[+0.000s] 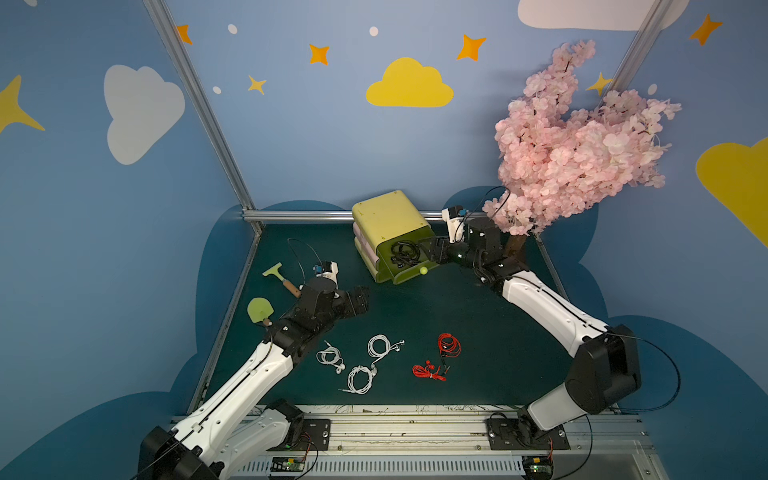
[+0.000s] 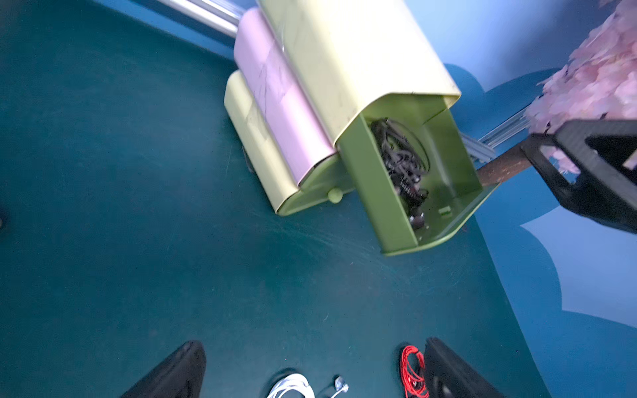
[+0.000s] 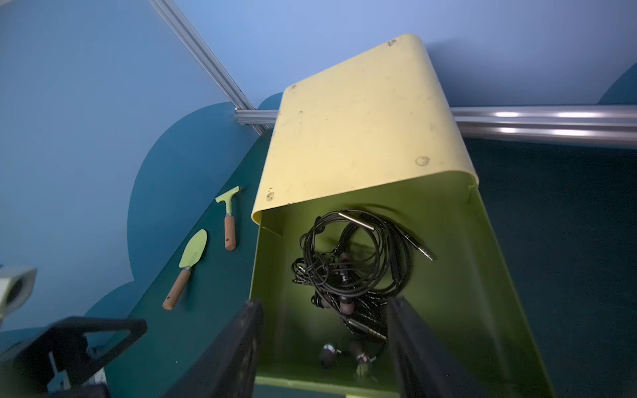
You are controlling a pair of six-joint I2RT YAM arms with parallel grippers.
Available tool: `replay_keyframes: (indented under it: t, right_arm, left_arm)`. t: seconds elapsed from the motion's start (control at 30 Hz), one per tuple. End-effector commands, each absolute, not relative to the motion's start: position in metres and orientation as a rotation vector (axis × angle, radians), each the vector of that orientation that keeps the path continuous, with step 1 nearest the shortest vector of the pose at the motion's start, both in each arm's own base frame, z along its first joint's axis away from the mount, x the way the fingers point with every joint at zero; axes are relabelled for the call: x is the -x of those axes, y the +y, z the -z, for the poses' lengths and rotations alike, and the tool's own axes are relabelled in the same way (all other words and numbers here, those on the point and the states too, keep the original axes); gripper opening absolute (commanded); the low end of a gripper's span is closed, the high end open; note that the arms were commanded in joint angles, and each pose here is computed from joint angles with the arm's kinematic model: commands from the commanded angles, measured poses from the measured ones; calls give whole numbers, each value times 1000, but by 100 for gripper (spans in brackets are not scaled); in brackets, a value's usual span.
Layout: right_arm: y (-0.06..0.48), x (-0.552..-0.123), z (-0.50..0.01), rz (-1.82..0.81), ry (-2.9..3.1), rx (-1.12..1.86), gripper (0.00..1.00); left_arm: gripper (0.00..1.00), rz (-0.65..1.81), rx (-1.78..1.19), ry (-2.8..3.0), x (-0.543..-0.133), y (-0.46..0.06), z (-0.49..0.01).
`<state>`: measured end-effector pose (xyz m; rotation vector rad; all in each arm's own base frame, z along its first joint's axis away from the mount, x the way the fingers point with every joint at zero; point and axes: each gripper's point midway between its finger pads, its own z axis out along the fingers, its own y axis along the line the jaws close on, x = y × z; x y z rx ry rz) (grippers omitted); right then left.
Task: Place the wired earphones into the drawer by color
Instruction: Place the wired earphones in the drawer, then close the drawer in the storage box.
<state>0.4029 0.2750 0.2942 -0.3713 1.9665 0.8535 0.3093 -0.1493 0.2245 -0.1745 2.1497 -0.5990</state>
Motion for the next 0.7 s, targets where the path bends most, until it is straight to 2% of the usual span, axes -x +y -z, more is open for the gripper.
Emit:
replay_keyframes:
  t: [0.0,0.03,0.33,0.67]
  right_arm:
    - [263,-386,-307,-814,1944,406,86]
    - [261,-381,-306,-809,1952,413,98]
    - [242,-346,-278,-791,2007,424,99]
    - [239,-331,-246,-847,2067,389,99]
  left_arm:
    - [100,552,154,2126,-325,-144,-242]
    - [100,551,151,2122,-331,-143,-247]
    - [100,597,157,2098,-390,-142,-279]
    - [100,634,164,2147,-452,-156,-270]
